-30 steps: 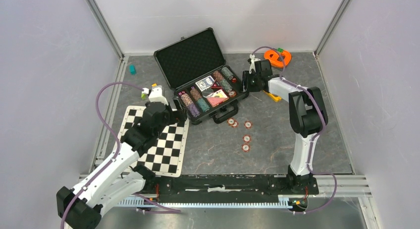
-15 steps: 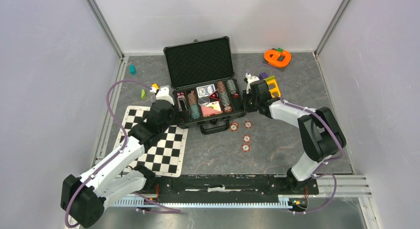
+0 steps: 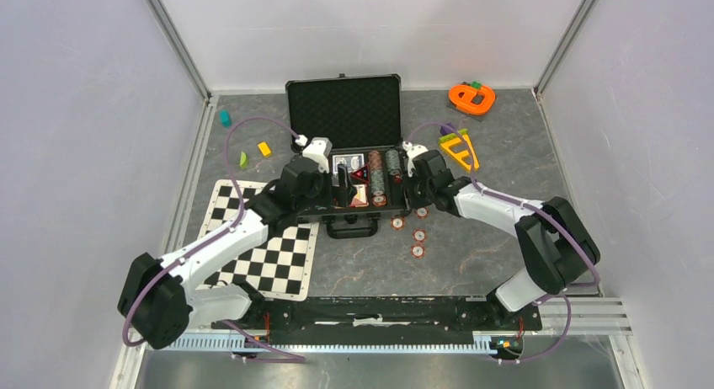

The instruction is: Pack up texas hold em set

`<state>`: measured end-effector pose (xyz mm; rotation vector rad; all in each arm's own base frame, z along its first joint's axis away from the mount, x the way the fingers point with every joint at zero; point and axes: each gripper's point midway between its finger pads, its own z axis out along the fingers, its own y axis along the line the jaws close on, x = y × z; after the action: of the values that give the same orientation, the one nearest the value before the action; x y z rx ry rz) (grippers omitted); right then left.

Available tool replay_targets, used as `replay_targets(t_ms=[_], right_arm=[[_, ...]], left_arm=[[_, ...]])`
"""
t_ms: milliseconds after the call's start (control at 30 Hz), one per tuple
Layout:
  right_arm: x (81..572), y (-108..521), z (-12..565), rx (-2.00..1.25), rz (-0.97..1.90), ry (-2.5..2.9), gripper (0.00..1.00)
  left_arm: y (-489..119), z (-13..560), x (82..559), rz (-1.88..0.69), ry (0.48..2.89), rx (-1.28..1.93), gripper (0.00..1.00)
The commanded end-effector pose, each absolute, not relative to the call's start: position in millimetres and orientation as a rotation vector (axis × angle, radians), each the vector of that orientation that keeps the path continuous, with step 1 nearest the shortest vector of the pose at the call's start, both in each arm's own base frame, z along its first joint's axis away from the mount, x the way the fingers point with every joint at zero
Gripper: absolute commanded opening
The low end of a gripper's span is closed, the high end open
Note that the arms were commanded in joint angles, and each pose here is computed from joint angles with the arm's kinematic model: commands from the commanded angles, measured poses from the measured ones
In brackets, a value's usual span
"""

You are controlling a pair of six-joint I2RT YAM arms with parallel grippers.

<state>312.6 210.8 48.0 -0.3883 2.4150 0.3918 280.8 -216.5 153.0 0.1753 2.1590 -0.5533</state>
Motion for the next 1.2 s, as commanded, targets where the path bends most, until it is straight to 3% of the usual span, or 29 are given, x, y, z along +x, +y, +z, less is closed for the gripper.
replay_targets(t_ms=[0, 267, 500, 600, 667, 733, 1167], right_arm=[[287.9, 226.7, 71.3, -0.665, 0.433, 2.394, 0.39], [316.5, 220.1, 123.8, -0.594, 0.351, 2.168, 0.80], [316.3, 235.9, 144.5, -0.605, 0.445, 2.000, 0.79], [295.6, 240.5, 147.9, -0.762, 0.475, 1.773, 0.86], [270.9, 255.6, 151.8, -0.990, 0.551, 1.575, 0.98], [273.3, 259.7, 161.2, -0.963, 0.571, 1.549, 0.98], [318.8, 269.9, 147.0, -1.379, 0.193, 1.545, 0.98]], left_arm=[[-248.8, 186.3, 296.5, -0.655, 2.042, 0.283, 0.92], [-258.4, 190.9, 295.9, -0.694, 1.996, 0.286, 0.92], [-253.1, 190.0, 286.1, -0.712, 1.980, 0.256, 0.92], [-241.6, 188.5, 284.7, -0.697, 1.968, 0.175, 0.93], [-235.4, 184.2, 283.4, -0.674, 1.983, 0.151, 0.93], [-228.8, 180.5, 280.9, -0.654, 1.990, 0.133, 0.93], [-196.8, 174.5, 253.4, -0.646, 1.956, 0.065, 0.96]])
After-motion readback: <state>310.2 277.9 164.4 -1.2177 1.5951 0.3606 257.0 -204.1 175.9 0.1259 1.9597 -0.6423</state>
